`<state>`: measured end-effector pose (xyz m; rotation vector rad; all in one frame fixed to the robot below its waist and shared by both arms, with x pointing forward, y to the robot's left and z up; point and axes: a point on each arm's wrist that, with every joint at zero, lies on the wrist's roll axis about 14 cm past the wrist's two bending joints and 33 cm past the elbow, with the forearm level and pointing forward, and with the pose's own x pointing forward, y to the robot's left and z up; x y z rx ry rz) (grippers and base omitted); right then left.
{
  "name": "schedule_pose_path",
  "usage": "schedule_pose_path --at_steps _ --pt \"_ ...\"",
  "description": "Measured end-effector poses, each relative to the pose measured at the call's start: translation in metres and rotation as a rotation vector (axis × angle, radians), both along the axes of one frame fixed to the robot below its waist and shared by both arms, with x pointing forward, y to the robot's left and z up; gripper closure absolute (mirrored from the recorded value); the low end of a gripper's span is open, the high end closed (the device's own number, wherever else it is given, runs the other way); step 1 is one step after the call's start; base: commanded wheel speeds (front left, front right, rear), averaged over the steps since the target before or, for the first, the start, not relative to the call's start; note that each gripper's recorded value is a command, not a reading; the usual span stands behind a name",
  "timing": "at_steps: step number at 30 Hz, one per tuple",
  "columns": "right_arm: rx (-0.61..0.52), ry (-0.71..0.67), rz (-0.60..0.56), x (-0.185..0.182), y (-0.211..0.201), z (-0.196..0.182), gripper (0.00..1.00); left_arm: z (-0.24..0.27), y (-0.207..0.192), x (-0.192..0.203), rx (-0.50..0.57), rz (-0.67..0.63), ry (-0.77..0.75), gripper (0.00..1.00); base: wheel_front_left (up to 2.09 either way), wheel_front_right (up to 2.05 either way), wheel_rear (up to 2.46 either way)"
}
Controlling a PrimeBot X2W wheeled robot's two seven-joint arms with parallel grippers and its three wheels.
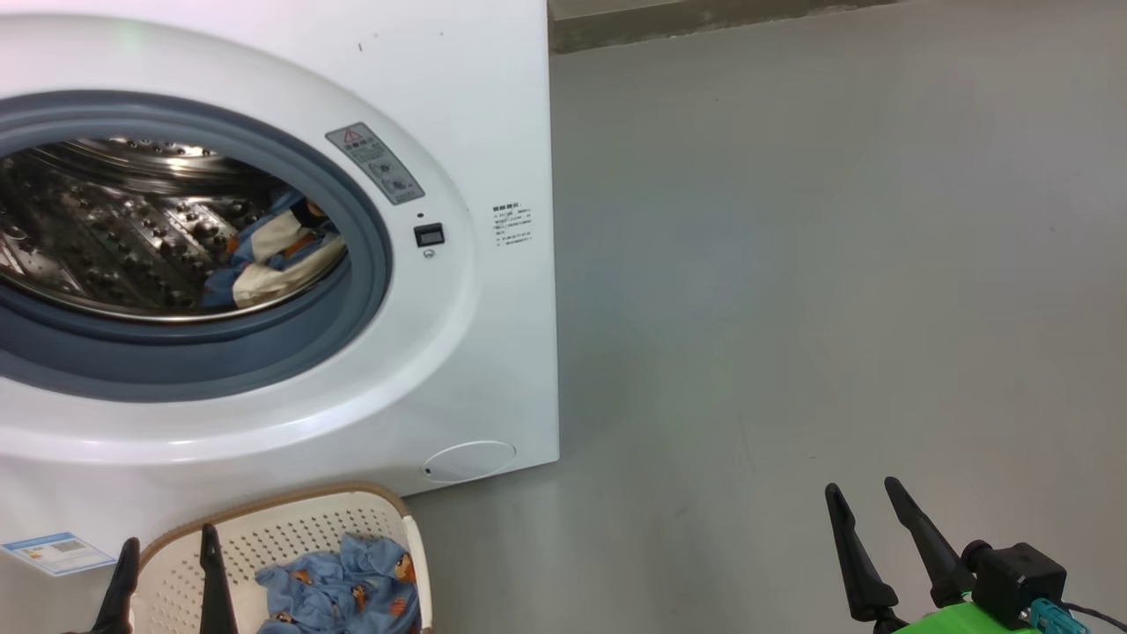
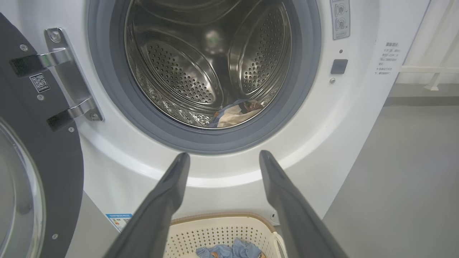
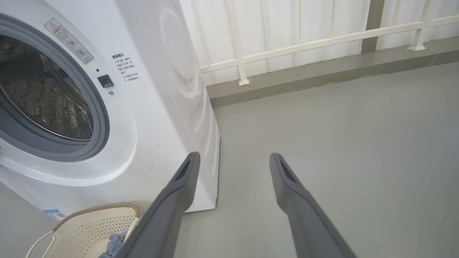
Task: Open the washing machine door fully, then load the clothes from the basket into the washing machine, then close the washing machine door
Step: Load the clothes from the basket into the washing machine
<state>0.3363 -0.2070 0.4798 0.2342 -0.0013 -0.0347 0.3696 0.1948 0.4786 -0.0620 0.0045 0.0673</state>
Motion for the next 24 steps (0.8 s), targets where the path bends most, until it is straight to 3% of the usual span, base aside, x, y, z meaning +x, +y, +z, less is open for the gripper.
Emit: schedule_pose_path --at_steps 24 --pt "-0.004 -0.010 0.005 0.002 0.002 0.003 0.00 -0.003 0.006 -0.010 0.001 0.028 0.012 0.00 0.00 0.00 0.00"
